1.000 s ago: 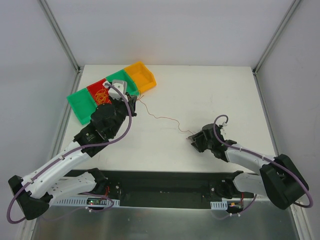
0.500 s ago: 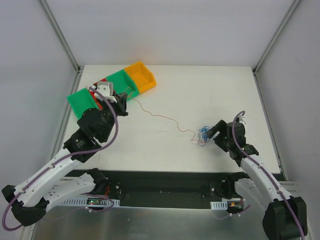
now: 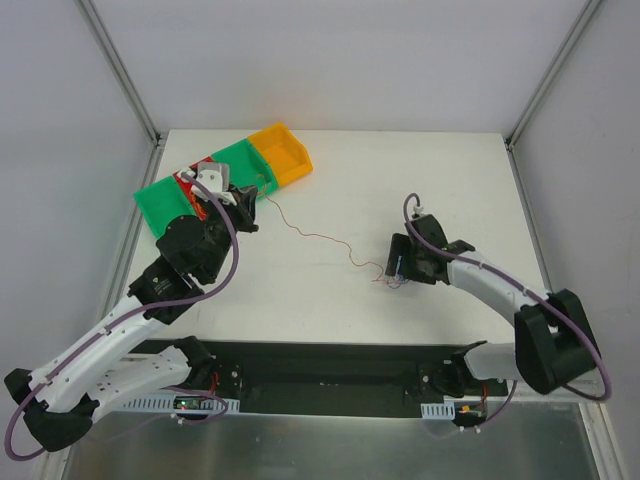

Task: Untangle the cables

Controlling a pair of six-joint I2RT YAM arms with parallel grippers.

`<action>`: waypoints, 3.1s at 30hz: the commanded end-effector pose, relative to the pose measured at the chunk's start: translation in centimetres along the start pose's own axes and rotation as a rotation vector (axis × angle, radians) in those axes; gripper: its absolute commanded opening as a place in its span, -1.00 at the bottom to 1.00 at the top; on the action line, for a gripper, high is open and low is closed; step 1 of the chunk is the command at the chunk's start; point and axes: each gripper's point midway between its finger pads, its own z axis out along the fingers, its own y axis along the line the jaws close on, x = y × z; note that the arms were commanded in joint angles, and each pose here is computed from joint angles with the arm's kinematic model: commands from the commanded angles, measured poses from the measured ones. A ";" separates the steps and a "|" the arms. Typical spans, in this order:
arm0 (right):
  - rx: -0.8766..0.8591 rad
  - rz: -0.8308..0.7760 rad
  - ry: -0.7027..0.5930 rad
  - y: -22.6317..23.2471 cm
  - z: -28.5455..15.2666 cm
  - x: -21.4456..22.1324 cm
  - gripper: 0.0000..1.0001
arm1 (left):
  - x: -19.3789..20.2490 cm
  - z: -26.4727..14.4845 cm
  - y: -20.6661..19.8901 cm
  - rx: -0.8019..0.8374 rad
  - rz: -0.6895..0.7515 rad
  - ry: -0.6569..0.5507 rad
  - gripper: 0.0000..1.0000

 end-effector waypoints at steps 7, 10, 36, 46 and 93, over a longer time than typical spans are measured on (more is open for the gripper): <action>0.387 0.079 -0.005 -7.4 1.2 -1.9 0.45 | -12.0 -5.4 4.2 -0.121 0.037 -0.214 -1.00; 0.379 0.133 0.053 -8.9 2.0 -1.8 0.32 | -17.5 -9.8 7.6 -0.214 0.011 -0.343 -1.00; 0.271 0.245 -0.049 -11.4 3.2 -4.6 0.32 | -11.3 -3.0 0.9 -0.052 -0.035 -0.047 -1.00; 0.227 0.265 -0.127 -11.1 3.1 -4.8 0.32 | -2.2 -0.4 -0.5 -0.046 -0.014 0.173 -1.00; 0.208 0.258 -0.070 -10.5 3.9 -4.7 0.34 | 28.3 -1.4 -7.7 0.304 0.066 1.119 0.98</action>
